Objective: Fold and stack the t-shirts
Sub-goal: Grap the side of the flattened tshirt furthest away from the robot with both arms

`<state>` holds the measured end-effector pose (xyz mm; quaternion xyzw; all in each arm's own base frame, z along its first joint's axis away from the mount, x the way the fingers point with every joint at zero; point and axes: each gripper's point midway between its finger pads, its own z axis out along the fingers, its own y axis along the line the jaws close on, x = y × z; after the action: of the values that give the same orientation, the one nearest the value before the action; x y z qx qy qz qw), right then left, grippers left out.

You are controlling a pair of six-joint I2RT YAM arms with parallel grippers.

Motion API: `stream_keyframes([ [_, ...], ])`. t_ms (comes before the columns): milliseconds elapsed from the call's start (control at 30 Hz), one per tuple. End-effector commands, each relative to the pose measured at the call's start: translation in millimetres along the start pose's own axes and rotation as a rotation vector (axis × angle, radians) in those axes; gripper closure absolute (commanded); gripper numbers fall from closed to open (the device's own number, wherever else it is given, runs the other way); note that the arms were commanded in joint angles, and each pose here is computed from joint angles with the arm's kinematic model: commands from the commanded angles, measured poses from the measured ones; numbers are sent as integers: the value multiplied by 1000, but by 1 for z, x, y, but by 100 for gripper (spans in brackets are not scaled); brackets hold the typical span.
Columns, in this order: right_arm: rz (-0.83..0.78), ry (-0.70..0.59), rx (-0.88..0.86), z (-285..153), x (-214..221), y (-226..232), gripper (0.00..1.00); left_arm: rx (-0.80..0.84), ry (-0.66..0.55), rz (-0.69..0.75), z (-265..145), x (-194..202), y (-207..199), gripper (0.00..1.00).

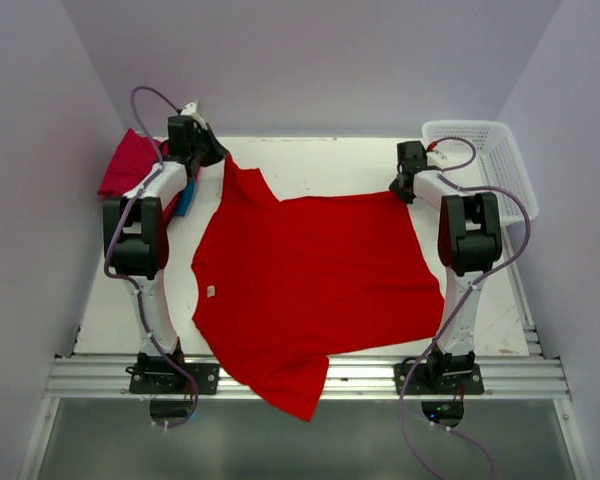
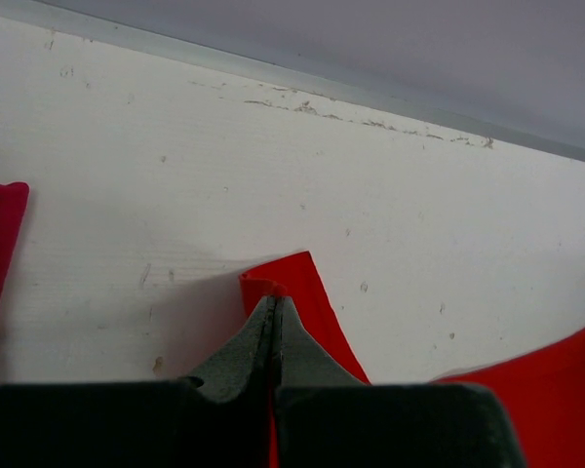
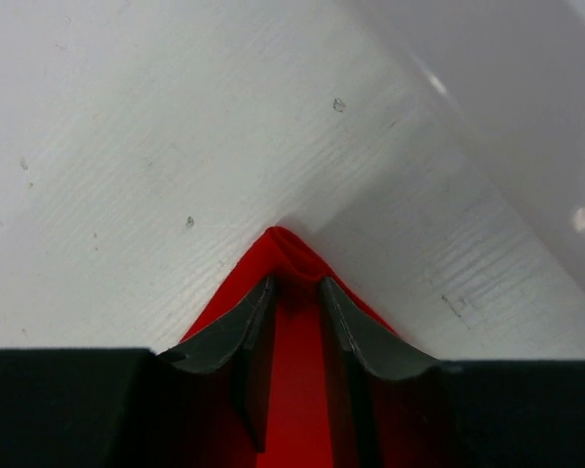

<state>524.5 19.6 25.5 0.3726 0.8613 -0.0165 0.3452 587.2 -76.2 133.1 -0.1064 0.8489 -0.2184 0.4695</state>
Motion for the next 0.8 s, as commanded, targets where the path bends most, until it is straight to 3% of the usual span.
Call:
stream_keyframes([
  [0, 30, 3, 33, 13, 0, -9, 73, 41, -84, 19, -18, -33, -18, 100],
  [267, 23, -18, 8, 5, -4, -10, 100, 46, -80, 15, -17, -31, -18, 100],
  [533, 10, -72, -37, -16, -25, -2, 100, 49, -80, 16, -18, -31, -18, 100],
  [600, 6, -81, -45, -22, -31, 2, 89, 48, -79, 14, -18, -30, -18, 100],
  [767, 1, -92, -52, -25, -39, 6, 86, 50, -78, 13, -18, -29, -18, 100],
])
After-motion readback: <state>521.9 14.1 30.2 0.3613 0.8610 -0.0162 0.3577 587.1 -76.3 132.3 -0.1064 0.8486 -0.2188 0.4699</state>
